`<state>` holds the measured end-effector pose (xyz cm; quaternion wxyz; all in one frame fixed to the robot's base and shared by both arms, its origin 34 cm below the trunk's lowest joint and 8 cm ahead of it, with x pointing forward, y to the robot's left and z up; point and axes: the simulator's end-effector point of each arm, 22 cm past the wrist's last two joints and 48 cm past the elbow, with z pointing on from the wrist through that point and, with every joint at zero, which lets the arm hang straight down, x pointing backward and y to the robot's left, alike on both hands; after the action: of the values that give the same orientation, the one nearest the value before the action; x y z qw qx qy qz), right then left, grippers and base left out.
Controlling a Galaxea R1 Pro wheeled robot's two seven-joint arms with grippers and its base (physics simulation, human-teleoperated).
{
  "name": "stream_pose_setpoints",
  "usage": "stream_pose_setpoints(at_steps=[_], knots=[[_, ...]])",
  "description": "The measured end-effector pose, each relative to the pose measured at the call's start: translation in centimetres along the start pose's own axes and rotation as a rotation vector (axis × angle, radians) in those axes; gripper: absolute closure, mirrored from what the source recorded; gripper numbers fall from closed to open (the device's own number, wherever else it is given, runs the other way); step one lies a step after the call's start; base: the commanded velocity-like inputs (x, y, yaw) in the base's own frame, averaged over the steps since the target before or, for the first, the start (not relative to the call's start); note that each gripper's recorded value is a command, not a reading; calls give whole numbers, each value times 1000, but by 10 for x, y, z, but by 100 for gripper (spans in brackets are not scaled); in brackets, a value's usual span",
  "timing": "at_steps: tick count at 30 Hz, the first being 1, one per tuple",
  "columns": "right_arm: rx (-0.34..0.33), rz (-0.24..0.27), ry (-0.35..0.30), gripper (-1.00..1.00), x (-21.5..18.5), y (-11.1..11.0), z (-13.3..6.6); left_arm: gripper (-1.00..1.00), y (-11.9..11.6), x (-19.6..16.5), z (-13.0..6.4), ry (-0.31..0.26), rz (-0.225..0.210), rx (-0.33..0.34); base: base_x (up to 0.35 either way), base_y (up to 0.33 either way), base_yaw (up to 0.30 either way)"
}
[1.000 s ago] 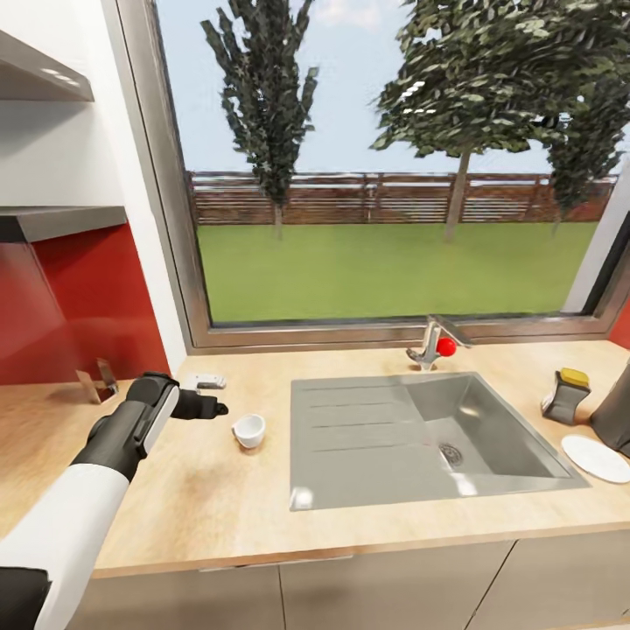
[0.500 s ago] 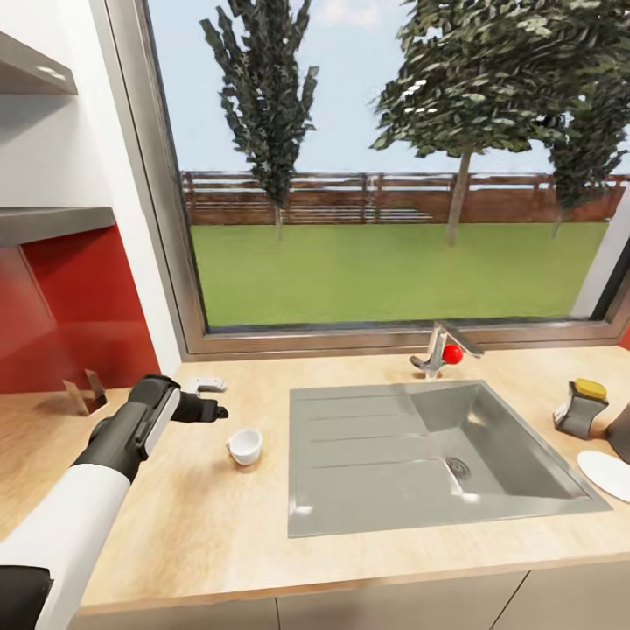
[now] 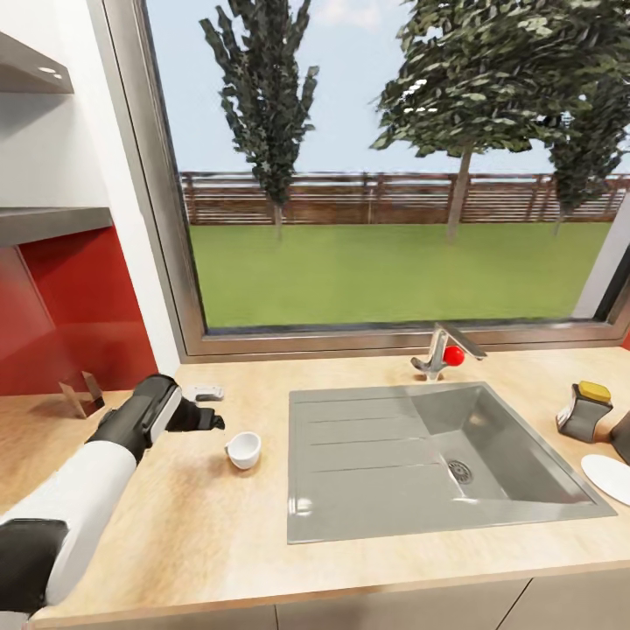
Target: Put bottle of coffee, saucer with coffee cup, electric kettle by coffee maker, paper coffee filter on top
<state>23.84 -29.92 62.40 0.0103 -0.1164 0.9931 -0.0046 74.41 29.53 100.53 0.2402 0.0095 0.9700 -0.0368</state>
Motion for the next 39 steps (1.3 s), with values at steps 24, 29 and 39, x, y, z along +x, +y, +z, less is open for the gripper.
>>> stream_pose_setpoints(at_steps=[24,29,39], knots=[[-5,1,-1,-100,-1,4,0,-100,-24,33,13,193,152,64,0,0,0],[-5,0,-1,-100,-1,4,0,-100,-23,33,13,193,152,63,0,0,0],[-5,1,-2,-100,-1,4,0,-100,-29,38,15,202,151,73,108,0,0]])
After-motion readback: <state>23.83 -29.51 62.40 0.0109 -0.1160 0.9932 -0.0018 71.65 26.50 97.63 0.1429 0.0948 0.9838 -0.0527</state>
